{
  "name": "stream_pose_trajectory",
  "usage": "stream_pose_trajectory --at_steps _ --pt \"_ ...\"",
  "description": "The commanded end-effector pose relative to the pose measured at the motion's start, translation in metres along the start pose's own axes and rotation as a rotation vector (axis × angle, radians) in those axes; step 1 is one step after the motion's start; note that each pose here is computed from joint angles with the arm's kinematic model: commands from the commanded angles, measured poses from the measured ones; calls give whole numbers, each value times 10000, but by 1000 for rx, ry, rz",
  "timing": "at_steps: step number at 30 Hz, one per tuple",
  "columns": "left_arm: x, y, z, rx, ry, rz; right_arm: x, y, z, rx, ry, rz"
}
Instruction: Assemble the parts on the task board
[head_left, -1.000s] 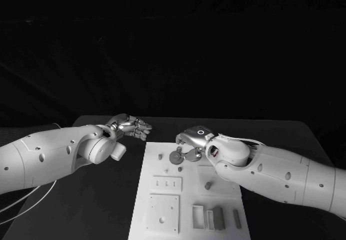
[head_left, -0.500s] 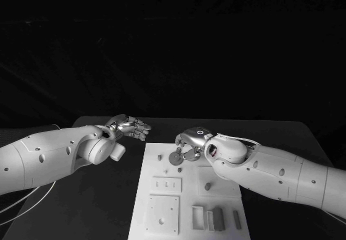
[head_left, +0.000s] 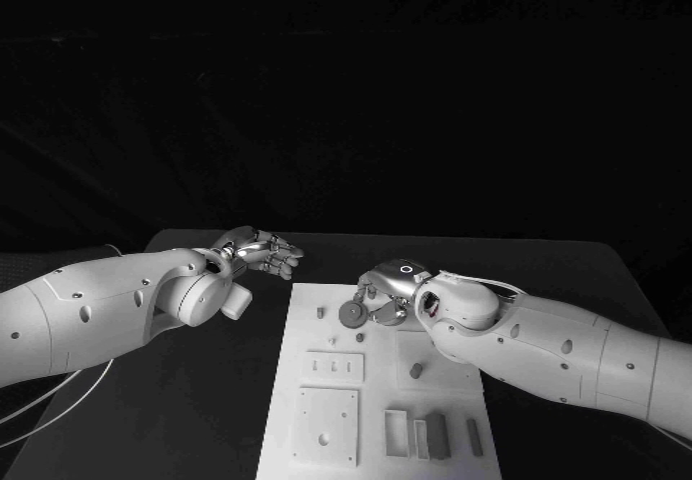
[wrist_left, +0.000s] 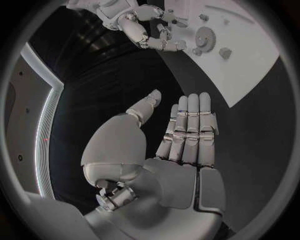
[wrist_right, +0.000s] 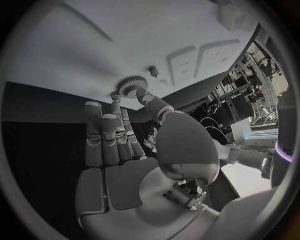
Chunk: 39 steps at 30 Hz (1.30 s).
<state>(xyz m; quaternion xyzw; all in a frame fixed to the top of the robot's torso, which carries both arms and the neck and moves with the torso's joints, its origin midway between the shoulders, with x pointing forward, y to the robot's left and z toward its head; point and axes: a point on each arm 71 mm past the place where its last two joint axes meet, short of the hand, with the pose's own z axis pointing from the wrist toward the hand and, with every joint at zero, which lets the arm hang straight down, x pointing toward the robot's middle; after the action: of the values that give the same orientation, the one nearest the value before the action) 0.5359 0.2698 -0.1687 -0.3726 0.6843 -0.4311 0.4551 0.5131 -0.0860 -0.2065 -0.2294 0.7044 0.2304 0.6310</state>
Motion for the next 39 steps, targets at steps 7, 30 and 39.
stream_pose_trajectory --at_steps 7,30,39 --pt "-22 -10 -17 14 8 2 -169 -315 -305 12 -96 145" --pt "-102 34 -26 13 3 20 -176 -1412 -884 184 -106 264" --pt "-118 43 -30 12 2 23 -146 -1507 -949 174 -66 183"
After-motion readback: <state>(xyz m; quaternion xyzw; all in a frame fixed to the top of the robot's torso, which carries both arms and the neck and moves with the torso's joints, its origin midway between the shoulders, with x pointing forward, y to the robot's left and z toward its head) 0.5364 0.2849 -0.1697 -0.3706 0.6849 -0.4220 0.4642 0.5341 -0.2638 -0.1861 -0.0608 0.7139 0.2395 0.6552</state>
